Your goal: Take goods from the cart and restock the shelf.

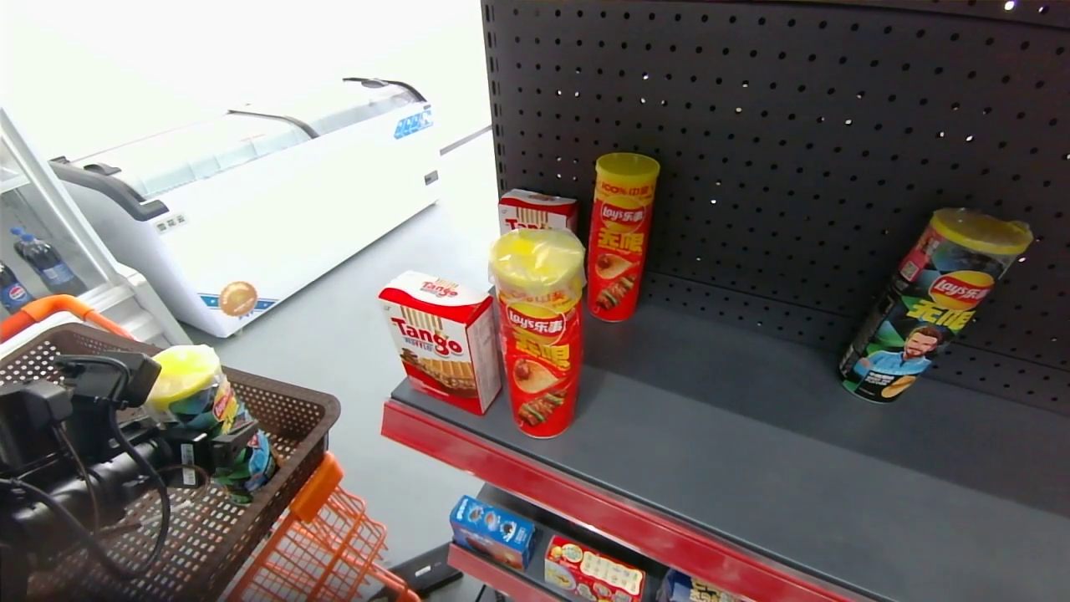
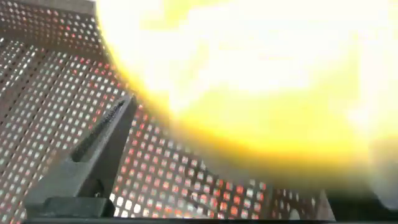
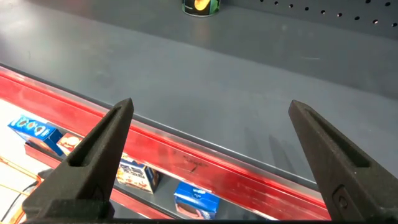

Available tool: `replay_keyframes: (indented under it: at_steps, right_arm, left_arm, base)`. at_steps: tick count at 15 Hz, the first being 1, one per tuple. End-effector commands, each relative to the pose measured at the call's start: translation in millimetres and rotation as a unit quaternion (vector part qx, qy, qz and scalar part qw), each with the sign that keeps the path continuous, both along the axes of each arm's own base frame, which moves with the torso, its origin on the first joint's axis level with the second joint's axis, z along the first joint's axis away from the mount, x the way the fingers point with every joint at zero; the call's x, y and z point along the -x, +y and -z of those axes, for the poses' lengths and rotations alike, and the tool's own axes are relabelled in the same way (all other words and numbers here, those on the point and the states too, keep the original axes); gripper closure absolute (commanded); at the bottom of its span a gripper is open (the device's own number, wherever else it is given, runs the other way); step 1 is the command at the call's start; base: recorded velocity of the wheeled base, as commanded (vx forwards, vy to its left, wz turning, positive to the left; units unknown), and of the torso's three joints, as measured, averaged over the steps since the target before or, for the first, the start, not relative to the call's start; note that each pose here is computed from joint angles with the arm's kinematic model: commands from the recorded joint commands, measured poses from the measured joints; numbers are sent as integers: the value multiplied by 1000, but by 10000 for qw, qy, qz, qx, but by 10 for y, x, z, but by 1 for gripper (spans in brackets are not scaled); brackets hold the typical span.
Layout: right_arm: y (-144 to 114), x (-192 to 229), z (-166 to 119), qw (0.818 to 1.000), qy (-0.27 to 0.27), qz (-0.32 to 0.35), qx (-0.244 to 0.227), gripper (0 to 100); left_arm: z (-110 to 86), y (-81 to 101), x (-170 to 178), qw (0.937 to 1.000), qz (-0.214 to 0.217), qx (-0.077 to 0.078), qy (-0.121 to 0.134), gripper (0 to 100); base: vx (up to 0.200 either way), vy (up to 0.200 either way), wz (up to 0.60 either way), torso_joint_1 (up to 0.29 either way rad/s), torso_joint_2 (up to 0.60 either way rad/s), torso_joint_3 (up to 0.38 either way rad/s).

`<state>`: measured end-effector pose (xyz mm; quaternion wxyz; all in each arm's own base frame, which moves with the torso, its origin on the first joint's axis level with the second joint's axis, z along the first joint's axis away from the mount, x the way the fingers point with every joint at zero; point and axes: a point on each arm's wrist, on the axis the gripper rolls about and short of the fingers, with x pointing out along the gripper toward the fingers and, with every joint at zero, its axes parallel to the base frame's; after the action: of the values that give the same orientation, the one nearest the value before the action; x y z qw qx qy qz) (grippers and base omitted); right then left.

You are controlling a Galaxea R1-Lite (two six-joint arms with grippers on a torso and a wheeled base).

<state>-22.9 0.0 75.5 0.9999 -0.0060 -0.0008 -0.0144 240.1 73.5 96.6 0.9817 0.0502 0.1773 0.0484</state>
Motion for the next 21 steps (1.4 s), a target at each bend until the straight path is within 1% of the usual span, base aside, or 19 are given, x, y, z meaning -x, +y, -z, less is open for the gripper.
replay_keyframes:
  at_steps: [1,3,5,6,8,9,10,11,12,13,14,15,16,17,19,20,21]
  right_arm:
    - [0,-1,0,10000,9,2,2,0]
    - [0,-1,0,10000,9,2,2,0]
    - [0,-1,-1,10000,1,2,2,0]
    - [0,-1,0,10000,9,2,2,0]
    - [0,-1,0,10000,9,2,2,0]
    - [0,-1,0,10000,9,2,2,0]
    - [0,-1,0,10000,9,2,2,0]
    - [0,-1,0,10000,9,2,2,0]
    - [0,-1,0,10000,9,2,2,0]
    - [0,-1,0,10000,9,2,2,0]
    - [0,-1,0,10000,9,2,2,0]
    - [0,-1,0,10000,9,2,2,0]
    - [0,-1,0,10000,9,2,2,0]
    - [0,-1,0,10000,9,2,2,0]
    - [0,-1,0,10000,9,2,2,0]
    - [0,-1,0,10000,9,2,2,0]
    - [0,-1,0,10000,9,2,2,0]
  left_arm:
    - [102,7,-184,10000,86,31,24,0]
    - [114,-23,-259,9998,145,80,-132,0]
    - [139,-44,-281,9997,186,95,-133,0]
    - [149,-39,-300,9997,184,98,-148,100]
    - [158,-41,-292,9997,185,106,-96,100]
    - [147,-42,-286,9997,194,73,-131,100]
    - [116,-39,-299,9996,194,50,-212,100]
    - [47,-53,-297,9991,233,-32,-340,100]
    - [-19,-99,-284,9983,338,-173,-440,100]
    - [-49,-106,-258,9977,366,-304,-473,100]
    - [-204,-108,-199,9944,418,-687,-683,100]
    - [-334,-131,-160,9918,452,-779,-910,100]
    - [-469,-165,-110,9890,500,-831,-1119,100]
    - [-559,-240,-59,9880,588,-772,-1199,100]
    - [-681,-332,40,9860,659,-576,-1416,100]
    - [-816,-439,134,9820,808,-421,-1657,100]
    - [-891,-527,197,9802,949,-313,-1711,100]
  base:
    - [0,0,0,0,0,0]
    - [0,0,0,0,0,0]
    - [0,0,0,0,0,0]
    - [0,0,0,0,0,0]
    - [0,0,0,0,0,0]
    - [0,0,0,0,0,0]
    - [0,0,0,0,0,0]
    - [0,0,0,0,0,0]
    - [0,0,0,0,0,0]
    - [0,0,0,0,0,0]
    - [0,0,0,0,0,0]
    - [0,0,0,0,0,0]
    - [0,0,0,0,0,0]
    - [0,0,0,0,0,0]
    - [0,0,0,0,0,0]
    - [0,0,0,0,0,0]
    - [0,0,0,0,0,0]
